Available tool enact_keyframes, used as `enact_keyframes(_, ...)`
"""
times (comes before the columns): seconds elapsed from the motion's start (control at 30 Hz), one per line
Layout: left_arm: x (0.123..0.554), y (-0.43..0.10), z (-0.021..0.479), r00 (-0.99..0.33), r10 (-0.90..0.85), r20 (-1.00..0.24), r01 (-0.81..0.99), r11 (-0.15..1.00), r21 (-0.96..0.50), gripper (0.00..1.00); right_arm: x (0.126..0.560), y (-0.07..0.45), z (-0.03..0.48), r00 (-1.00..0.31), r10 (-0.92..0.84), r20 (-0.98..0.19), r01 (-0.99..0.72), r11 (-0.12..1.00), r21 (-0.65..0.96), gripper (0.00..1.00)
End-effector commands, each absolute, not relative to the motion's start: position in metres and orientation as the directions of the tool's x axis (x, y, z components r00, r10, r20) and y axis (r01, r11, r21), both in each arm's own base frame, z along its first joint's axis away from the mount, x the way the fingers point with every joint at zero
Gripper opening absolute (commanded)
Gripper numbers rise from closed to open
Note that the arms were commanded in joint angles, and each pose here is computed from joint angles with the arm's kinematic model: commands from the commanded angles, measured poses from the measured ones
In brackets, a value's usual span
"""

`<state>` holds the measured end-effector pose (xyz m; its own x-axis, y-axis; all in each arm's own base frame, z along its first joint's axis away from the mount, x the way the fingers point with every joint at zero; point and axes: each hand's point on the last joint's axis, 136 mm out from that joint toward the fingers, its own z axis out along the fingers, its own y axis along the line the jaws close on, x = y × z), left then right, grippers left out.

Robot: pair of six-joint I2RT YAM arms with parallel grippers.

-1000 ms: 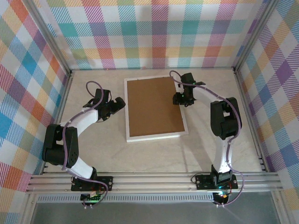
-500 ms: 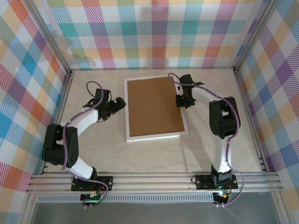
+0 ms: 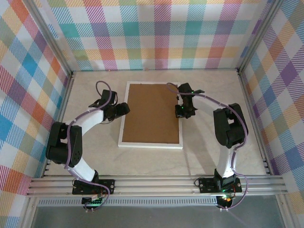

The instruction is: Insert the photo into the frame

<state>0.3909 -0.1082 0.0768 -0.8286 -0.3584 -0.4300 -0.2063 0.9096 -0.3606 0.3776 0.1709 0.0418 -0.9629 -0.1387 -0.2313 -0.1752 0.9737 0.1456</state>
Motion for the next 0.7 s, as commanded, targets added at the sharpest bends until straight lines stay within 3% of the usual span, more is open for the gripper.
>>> enact_keyframes(0.0, 0.384, -0.107, 0.063, -0.87, -0.271, -0.411, -0.164, 0.946, -0.278, 0.74, 0.373, 0.177, 0.066, -0.961, -0.123, -0.247, -0.172, 0.967, 0.186, 0.34)
enact_keyframes(0.2, 0.381, -0.105, 0.047, -0.889, -0.254, -0.381, -0.168, 0.955, -0.245, 0.68, 0.39, 0.178, 0.103, -0.942, -0.037, -0.332, -0.134, 0.952, 0.274, 0.63)
enact_keyframes(0.27, 0.382, -0.106, 0.043, -0.896, -0.249, -0.368, -0.165, 0.956, -0.244, 0.64, 0.398, 0.172, 0.111, -0.934, 0.009, -0.356, -0.106, 0.947, 0.302, 0.8)
enact_keyframes(0.3, 0.382, -0.106, 0.04, -0.9, -0.246, -0.359, -0.166, 0.956, -0.241, 0.62, 0.403, 0.168, 0.115, -0.929, 0.035, -0.367, -0.088, 0.946, 0.312, 0.95)
enact_keyframes(0.33, 0.382, -0.107, 0.039, -0.902, -0.246, -0.354, -0.166, 0.956, -0.24, 0.58, 0.406, 0.165, 0.118, -0.924, 0.058, -0.378, -0.074, 0.942, 0.328, 0.99)
enact_keyframes(0.67, 0.374, -0.113, 0.034, -0.92, -0.212, -0.328, -0.135, 0.961, -0.241, 0.33, 0.435, 0.147, 0.131, -0.9, 0.136, -0.413, -0.037, 0.923, 0.383, 0.99)
